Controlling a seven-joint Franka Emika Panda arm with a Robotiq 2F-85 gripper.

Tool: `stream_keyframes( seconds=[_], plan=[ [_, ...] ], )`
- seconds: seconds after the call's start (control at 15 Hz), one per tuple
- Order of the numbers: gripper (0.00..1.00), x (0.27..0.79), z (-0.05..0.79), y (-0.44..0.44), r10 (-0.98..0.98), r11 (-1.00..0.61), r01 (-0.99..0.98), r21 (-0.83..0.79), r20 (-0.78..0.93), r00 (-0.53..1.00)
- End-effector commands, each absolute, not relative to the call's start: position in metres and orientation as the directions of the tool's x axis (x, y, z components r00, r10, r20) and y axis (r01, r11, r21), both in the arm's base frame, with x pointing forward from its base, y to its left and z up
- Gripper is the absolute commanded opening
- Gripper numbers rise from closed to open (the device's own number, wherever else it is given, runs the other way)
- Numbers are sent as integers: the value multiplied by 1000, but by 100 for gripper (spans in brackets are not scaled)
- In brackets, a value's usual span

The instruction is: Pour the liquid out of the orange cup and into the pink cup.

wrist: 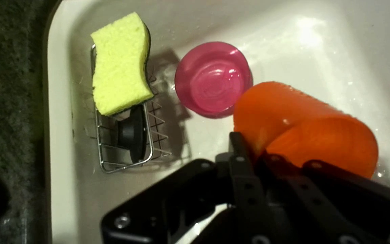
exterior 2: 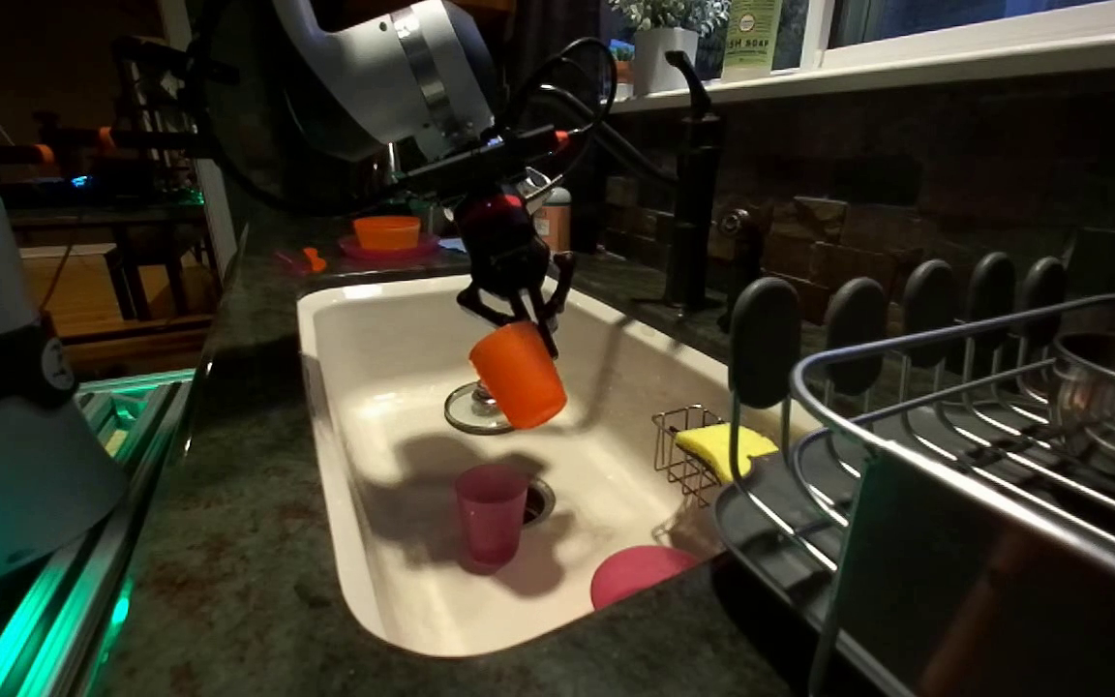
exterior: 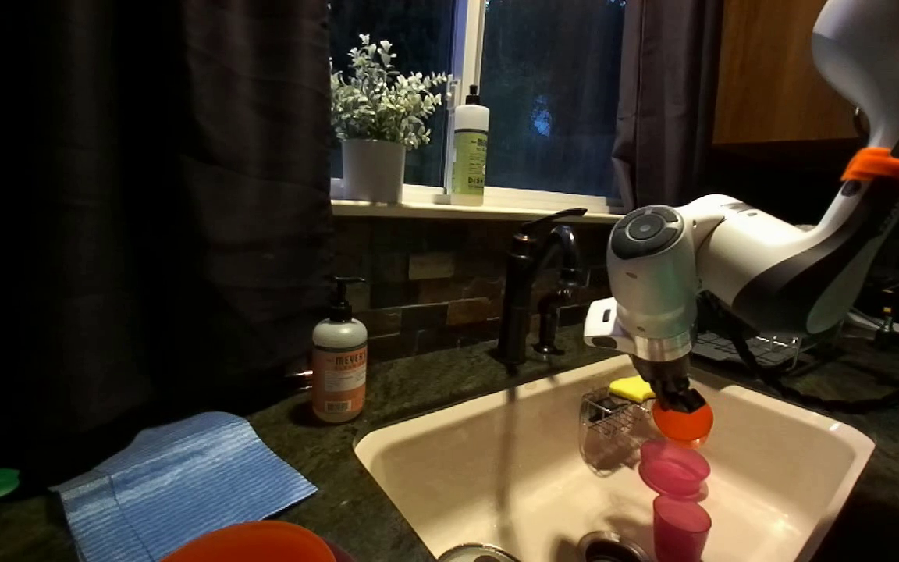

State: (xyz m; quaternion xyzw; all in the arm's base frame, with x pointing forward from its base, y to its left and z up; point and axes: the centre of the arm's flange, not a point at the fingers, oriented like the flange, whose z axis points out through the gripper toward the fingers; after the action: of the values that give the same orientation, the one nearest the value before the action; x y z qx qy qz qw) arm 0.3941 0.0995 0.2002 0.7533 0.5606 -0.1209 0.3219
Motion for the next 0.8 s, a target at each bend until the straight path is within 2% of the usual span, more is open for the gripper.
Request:
stream_keyframes(
  seconds=[0.0, 0.47, 0.73],
  plan=[
    [1, 387, 204, 92, 818, -198, 904, 378, -444, 365],
    [1, 394, 195, 82, 882, -255, 868, 427, -265, 389],
    [1, 395, 187, 72, 902, -312, 864, 396, -163, 401]
  ],
)
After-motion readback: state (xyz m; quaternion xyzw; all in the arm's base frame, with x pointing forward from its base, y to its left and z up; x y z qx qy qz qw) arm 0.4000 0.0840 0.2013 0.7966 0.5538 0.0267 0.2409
